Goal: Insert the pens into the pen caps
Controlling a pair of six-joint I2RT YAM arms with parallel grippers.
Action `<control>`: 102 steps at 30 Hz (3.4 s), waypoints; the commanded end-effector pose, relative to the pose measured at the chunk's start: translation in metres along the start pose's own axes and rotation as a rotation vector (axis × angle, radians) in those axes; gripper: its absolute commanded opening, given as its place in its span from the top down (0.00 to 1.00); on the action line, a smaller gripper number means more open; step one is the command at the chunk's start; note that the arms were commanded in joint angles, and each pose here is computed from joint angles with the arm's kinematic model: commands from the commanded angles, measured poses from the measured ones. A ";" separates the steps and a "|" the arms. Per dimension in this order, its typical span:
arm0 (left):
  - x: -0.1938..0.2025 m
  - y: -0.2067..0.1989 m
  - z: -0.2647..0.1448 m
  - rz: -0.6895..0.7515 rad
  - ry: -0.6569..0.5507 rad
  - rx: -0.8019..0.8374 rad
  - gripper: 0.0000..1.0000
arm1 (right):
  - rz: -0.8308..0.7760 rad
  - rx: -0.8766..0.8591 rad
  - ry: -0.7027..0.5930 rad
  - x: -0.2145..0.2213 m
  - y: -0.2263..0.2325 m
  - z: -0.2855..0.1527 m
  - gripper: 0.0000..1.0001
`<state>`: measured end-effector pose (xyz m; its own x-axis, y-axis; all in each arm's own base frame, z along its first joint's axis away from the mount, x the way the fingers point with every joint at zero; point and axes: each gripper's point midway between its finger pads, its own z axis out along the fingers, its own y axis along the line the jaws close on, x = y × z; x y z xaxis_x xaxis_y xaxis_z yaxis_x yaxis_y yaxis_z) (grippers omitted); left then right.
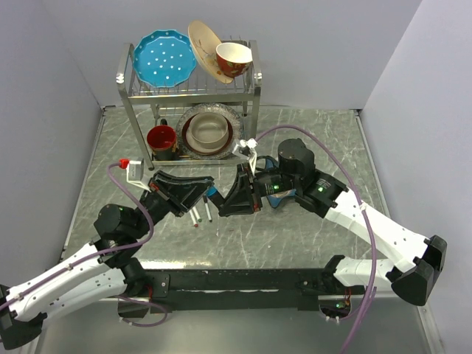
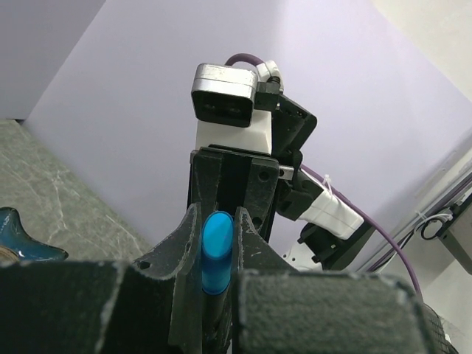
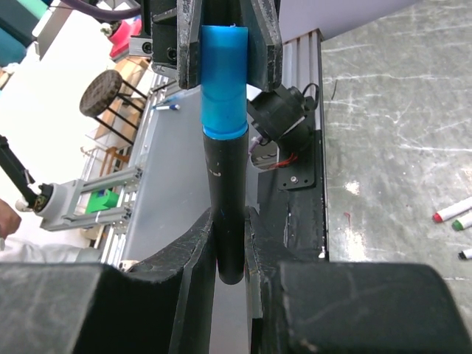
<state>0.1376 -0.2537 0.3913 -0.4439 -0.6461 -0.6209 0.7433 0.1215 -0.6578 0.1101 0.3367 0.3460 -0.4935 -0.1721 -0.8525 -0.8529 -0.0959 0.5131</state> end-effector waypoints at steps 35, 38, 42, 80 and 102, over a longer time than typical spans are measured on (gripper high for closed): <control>0.052 0.178 -0.007 0.119 0.529 -0.722 0.99 | -0.164 0.347 -0.370 0.007 -0.027 -0.064 0.14; 0.068 0.215 -0.011 0.078 0.524 -0.792 0.99 | -0.154 0.395 -0.384 0.021 -0.029 -0.075 0.05; 0.096 0.256 -0.016 0.006 0.551 -0.839 0.99 | -0.173 0.460 -0.383 0.022 -0.026 -0.090 0.01; 0.027 0.210 0.013 0.161 0.439 -0.723 0.00 | 0.052 0.846 -0.461 0.036 -0.070 -0.140 0.00; 0.026 0.093 -0.013 0.263 0.364 -0.223 0.01 | 0.157 1.108 -0.697 0.003 -0.080 -0.193 0.00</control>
<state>0.1962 -0.2463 0.2886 -0.4890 -0.2519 -0.8351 0.6865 0.4795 -0.5466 0.2059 0.1584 0.2977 -0.3473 0.4063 -0.8452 -0.3090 0.8014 0.5122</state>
